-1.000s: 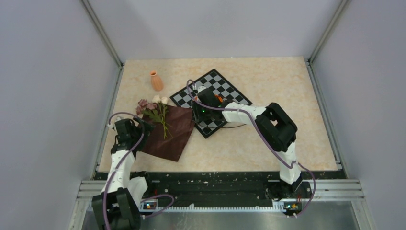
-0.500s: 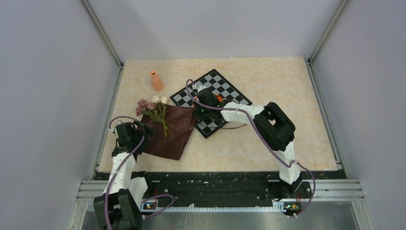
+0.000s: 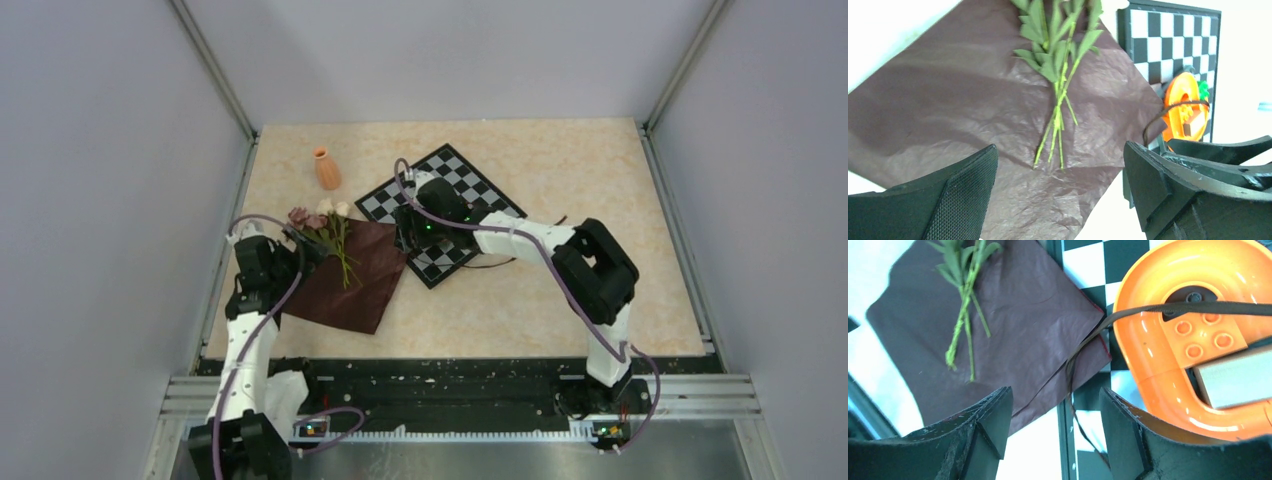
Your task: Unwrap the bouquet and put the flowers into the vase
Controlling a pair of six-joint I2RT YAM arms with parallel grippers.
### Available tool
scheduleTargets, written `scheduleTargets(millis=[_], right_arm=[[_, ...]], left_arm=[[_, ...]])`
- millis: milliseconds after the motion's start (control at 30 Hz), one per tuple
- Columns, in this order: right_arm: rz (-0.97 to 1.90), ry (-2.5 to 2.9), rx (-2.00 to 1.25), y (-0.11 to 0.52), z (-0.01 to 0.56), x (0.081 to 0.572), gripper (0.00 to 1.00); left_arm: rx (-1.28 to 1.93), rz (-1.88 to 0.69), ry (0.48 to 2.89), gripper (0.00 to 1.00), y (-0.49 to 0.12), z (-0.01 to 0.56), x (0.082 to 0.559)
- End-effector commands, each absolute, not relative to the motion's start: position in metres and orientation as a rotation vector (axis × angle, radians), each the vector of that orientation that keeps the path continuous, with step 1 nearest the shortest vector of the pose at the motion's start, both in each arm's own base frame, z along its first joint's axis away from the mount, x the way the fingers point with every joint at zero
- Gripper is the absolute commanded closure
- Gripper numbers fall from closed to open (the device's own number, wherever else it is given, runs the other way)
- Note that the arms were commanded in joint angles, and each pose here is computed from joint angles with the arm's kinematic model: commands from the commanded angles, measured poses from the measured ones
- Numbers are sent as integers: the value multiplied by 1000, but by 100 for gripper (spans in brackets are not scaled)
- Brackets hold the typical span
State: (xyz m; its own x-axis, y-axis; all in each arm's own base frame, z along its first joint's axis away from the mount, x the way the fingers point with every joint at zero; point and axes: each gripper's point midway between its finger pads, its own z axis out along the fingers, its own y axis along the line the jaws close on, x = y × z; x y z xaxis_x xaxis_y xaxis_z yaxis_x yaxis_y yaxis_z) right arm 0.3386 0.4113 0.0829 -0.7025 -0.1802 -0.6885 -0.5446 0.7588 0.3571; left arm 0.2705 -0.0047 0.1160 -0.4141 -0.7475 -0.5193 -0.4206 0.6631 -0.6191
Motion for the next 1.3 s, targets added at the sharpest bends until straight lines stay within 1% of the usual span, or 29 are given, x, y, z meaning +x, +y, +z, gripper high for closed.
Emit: scheduleTargets(millis=[0,100,200,300,400,467,533,667,733,867,1033,1200,1267], right_arm=[[859,2111,-577,410,168,328,34],[874,2079,-581,395,186,319,35],[887,2068,-563,373,198,314,38],[887,2073,-533,347,201,309,41],[858,2076,-499,323,203,306,42],[832,2075,-472,308,204,306,43],[816,2074,-449,300,203,306,44],[827,2077,-422,296,201,303,44],[848,2075,-420,298,202,302,45],[876,2081,-418,301,201,299,46],[870,2097,-424,301,197,299,47],[868,2100,-420,302,196,301,48],[874,2103,-417,303,196,300,48]], left_arm=[[-696,-575,2049,1,-25,143,291],[-630,-547,2090,1,-39,147,307],[-594,-519,2128,3,-50,151,327],[-585,-475,2136,14,-44,151,350],[-533,-428,2203,25,-42,140,371],[-453,-418,2300,29,-54,123,384],[-388,-410,2345,33,-60,119,400],[-302,-372,2415,39,-63,105,422],[-297,-323,2453,42,-58,96,427],[-292,-241,2480,44,-49,82,432],[-290,-229,2538,52,-50,62,429],[-288,-215,2560,55,-51,53,427],[-291,-205,2567,61,-50,51,427]])
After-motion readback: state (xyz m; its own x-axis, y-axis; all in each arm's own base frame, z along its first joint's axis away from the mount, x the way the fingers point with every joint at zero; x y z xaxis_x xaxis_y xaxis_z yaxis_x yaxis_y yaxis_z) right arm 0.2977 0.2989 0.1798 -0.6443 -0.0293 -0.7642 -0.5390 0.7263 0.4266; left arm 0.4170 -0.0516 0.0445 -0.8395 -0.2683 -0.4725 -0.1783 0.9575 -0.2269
